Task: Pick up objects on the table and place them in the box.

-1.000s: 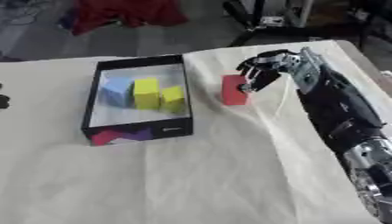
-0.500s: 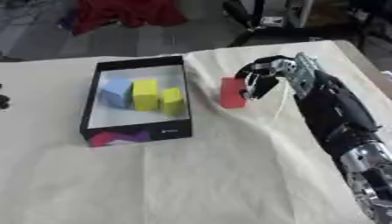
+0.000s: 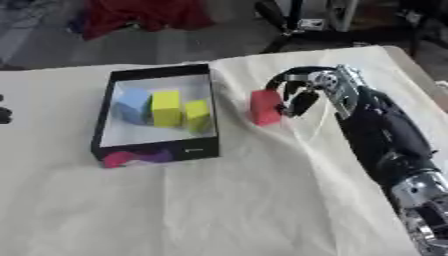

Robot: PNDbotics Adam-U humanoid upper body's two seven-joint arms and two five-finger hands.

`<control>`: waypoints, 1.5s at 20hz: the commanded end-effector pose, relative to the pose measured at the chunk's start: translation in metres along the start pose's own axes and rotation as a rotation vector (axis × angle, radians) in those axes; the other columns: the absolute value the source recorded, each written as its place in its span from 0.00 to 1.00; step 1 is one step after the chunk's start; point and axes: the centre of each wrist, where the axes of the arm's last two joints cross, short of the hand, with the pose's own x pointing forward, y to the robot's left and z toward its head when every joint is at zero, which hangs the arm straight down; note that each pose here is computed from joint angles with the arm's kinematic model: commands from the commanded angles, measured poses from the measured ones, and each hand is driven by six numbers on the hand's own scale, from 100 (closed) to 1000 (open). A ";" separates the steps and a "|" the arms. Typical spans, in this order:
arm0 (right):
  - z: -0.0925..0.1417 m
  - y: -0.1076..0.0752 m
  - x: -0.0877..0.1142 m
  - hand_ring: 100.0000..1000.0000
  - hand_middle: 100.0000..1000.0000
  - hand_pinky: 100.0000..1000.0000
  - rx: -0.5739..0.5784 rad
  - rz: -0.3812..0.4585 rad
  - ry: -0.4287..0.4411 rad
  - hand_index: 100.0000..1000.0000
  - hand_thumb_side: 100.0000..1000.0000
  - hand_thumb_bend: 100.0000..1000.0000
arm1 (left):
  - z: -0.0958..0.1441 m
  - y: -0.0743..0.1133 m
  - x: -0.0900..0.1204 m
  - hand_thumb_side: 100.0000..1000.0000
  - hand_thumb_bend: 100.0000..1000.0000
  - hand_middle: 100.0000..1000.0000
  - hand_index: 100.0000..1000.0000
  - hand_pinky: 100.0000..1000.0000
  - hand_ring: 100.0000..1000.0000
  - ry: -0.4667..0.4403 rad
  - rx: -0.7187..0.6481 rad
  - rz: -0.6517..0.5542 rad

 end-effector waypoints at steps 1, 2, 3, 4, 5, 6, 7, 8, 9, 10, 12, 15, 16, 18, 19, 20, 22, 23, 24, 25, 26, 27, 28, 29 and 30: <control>0.005 -0.025 0.015 0.63 0.29 0.79 -0.126 0.041 -0.060 0.54 0.00 0.00 | -0.003 0.005 0.006 0.61 0.86 0.56 0.78 0.56 0.52 -0.026 0.005 -0.017; 0.005 -0.029 0.020 0.63 0.29 0.79 -0.150 0.042 -0.080 0.54 0.00 0.00 | -0.003 0.005 0.006 0.61 0.86 0.56 0.78 0.56 0.52 -0.026 0.005 -0.017; 0.005 -0.034 0.024 0.63 0.29 0.79 -0.170 0.042 -0.097 0.54 0.00 0.00 | -0.003 0.005 0.006 0.61 0.86 0.56 0.78 0.56 0.52 -0.026 0.004 -0.016; 0.005 -0.039 0.029 0.63 0.29 0.79 -0.191 0.038 -0.117 0.54 0.00 0.00 | -0.003 0.005 0.006 0.61 0.86 0.56 0.78 0.56 0.52 -0.025 0.003 -0.016; 0.005 -0.043 0.033 0.63 0.29 0.78 -0.207 0.032 -0.132 0.54 0.00 0.00 | -0.002 0.005 0.006 0.61 0.86 0.56 0.78 0.56 0.52 -0.025 0.002 -0.016; 0.005 -0.050 0.039 0.63 0.28 0.78 -0.229 0.024 -0.152 0.54 0.00 0.00 | -0.002 0.005 0.006 0.61 0.86 0.56 0.78 0.56 0.52 -0.025 0.000 -0.016; 0.004 -0.056 0.044 0.63 0.28 0.78 -0.248 0.015 -0.170 0.54 0.00 0.00 | -0.002 0.005 0.006 0.61 0.86 0.56 0.78 0.56 0.52 -0.025 -0.001 -0.015; 0.004 -0.061 0.049 0.63 0.28 0.78 -0.266 0.009 -0.189 0.54 0.00 0.00 | -0.002 0.004 0.006 0.61 0.86 0.56 0.78 0.56 0.52 -0.026 -0.003 -0.014; 0.004 -0.067 0.054 0.62 0.28 0.78 -0.281 0.003 -0.207 0.54 0.00 0.00 | -0.003 0.004 0.006 0.61 0.86 0.56 0.78 0.56 0.52 -0.027 -0.005 -0.013; 0.003 -0.072 0.059 0.62 0.28 0.78 -0.296 -0.003 -0.227 0.54 0.00 0.00 | -0.003 0.004 0.007 0.61 0.86 0.56 0.78 0.56 0.52 -0.028 -0.008 -0.012; 0.002 -0.079 0.068 0.62 0.28 0.78 -0.318 -0.019 -0.262 0.54 0.00 0.00 | -0.003 0.003 0.007 0.61 0.86 0.56 0.78 0.56 0.52 -0.030 -0.013 -0.009; -0.006 -0.083 0.080 0.62 0.28 0.78 -0.328 -0.047 -0.295 0.54 0.00 0.00 | -0.004 0.002 0.007 0.61 0.86 0.56 0.78 0.56 0.52 -0.034 -0.021 -0.004; -0.010 -0.082 0.084 0.62 0.28 0.78 -0.325 -0.058 -0.303 0.55 0.00 0.00 | -0.004 0.001 0.008 0.61 0.86 0.56 0.78 0.56 0.52 -0.036 -0.025 -0.002; -0.018 -0.078 0.092 0.62 0.29 0.78 -0.310 -0.072 -0.316 0.56 0.00 0.00 | -0.005 0.000 0.009 0.61 0.86 0.56 0.78 0.56 0.52 -0.042 -0.032 0.002; -0.022 -0.076 0.095 0.63 0.29 0.79 -0.301 -0.076 -0.321 0.57 0.00 0.00 | -0.006 -0.001 0.009 0.61 0.86 0.56 0.78 0.56 0.52 -0.044 -0.034 0.004; -0.027 -0.072 0.099 0.63 0.32 0.79 -0.285 -0.080 -0.326 0.60 0.00 0.00 | -0.006 -0.002 0.010 0.61 0.86 0.56 0.78 0.56 0.52 -0.047 -0.037 0.006; -0.036 -0.064 0.106 0.66 0.38 0.80 -0.247 -0.084 -0.333 0.67 0.01 0.00 | -0.007 -0.003 0.010 0.61 0.86 0.56 0.78 0.56 0.52 -0.050 -0.041 0.010; -0.040 -0.060 0.109 0.67 0.41 0.80 -0.224 -0.081 -0.335 0.72 0.04 0.00 | -0.007 -0.003 0.010 0.61 0.86 0.56 0.78 0.56 0.52 -0.051 -0.043 0.012; -0.044 -0.056 0.112 0.68 0.46 0.80 -0.203 -0.076 -0.338 0.78 0.04 0.00 | -0.007 -0.003 0.011 0.61 0.86 0.56 0.78 0.56 0.52 -0.052 -0.044 0.013; -0.047 -0.053 0.114 0.70 0.51 0.81 -0.185 -0.068 -0.342 0.81 0.09 0.00 | -0.007 -0.004 0.011 0.61 0.86 0.56 0.78 0.56 0.52 -0.053 -0.044 0.014; -0.049 -0.049 0.117 0.72 0.58 0.81 -0.167 -0.056 -0.344 0.85 0.15 0.00 | -0.007 -0.004 0.011 0.61 0.86 0.56 0.78 0.56 0.52 -0.053 -0.043 0.014; -0.052 -0.046 0.120 0.74 0.62 0.81 -0.151 -0.043 -0.344 0.87 0.20 0.00 | -0.007 -0.004 0.011 0.61 0.86 0.56 0.78 0.56 0.52 -0.053 -0.043 0.015; -0.053 -0.044 0.122 0.76 0.69 0.82 -0.139 -0.029 -0.343 0.89 0.26 0.00 | -0.007 -0.004 0.011 0.61 0.86 0.56 0.78 0.56 0.52 -0.053 -0.043 0.016; -0.055 -0.042 0.123 0.76 0.69 0.82 -0.133 -0.015 -0.341 0.90 0.27 0.00 | -0.007 -0.004 0.011 0.61 0.86 0.56 0.78 0.56 0.52 -0.053 -0.043 0.017; -0.056 -0.041 0.125 0.79 0.76 0.83 -0.128 0.001 -0.337 0.92 0.39 0.06 | -0.007 -0.004 0.011 0.61 0.86 0.56 0.78 0.56 0.52 -0.053 -0.043 0.017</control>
